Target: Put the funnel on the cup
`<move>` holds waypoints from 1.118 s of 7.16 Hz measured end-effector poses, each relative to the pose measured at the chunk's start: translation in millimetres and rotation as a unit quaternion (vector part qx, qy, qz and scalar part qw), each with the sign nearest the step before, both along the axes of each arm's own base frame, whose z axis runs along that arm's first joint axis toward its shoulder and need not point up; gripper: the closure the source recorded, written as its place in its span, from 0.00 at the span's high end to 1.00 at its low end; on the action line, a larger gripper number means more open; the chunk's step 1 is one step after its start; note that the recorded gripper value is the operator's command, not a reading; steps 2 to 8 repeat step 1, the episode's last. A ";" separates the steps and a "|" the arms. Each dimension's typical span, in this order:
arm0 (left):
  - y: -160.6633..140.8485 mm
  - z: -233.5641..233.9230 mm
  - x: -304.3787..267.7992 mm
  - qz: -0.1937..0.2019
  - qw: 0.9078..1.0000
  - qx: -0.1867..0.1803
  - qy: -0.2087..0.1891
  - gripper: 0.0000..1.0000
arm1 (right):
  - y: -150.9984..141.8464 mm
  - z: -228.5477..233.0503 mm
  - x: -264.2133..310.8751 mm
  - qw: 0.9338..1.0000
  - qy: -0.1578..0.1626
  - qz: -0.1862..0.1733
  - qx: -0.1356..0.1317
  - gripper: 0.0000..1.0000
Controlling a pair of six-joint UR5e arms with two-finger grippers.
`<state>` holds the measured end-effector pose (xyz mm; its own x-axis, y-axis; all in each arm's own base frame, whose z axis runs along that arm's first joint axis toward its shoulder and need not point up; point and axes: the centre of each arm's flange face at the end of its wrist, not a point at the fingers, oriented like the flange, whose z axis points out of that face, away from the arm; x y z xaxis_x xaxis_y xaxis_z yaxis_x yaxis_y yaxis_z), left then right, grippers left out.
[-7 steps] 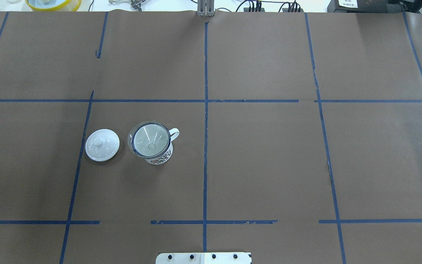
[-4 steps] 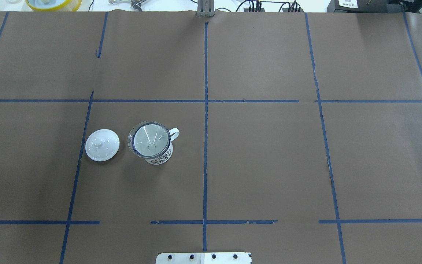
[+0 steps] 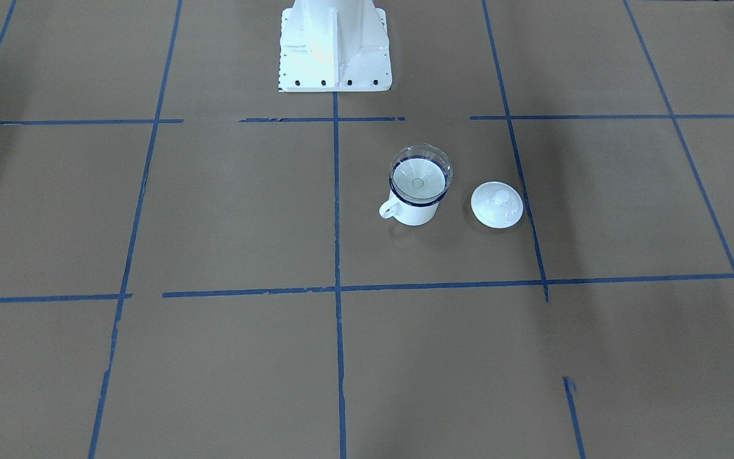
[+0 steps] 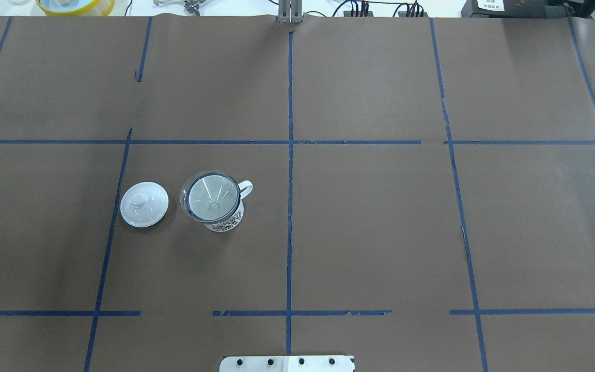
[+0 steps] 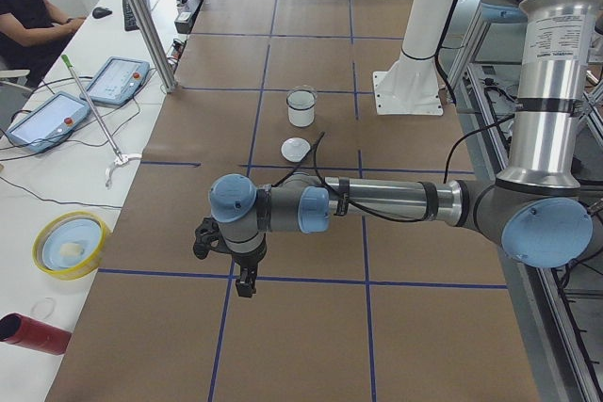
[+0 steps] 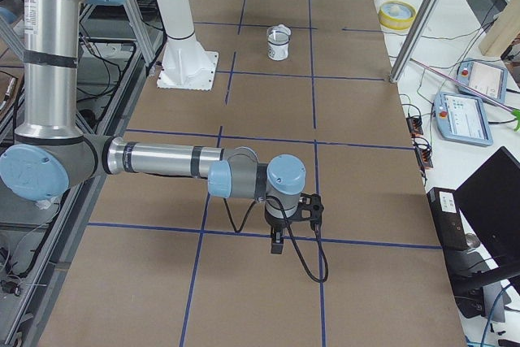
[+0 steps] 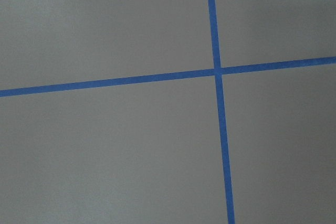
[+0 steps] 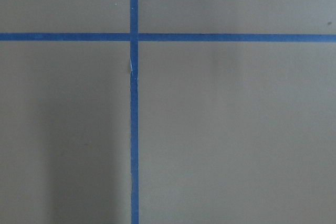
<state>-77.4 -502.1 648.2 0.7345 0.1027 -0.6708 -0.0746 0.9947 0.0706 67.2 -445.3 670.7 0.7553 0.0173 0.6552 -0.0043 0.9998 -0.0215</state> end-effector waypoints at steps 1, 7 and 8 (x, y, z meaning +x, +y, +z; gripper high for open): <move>-1.4 -1.4 -0.1 0.000 1.000 0.001 0.000 1.00 | 0.0 0.0 0.0 1.000 0.000 0.000 0.000 1.00; -1.4 -1.4 -0.1 0.000 1.000 0.001 0.000 1.00 | 0.0 0.0 0.0 1.000 0.000 0.000 0.000 1.00; -1.4 -1.4 -0.1 0.000 1.000 0.001 0.000 1.00 | 0.0 0.0 0.0 1.000 0.000 0.000 0.000 1.00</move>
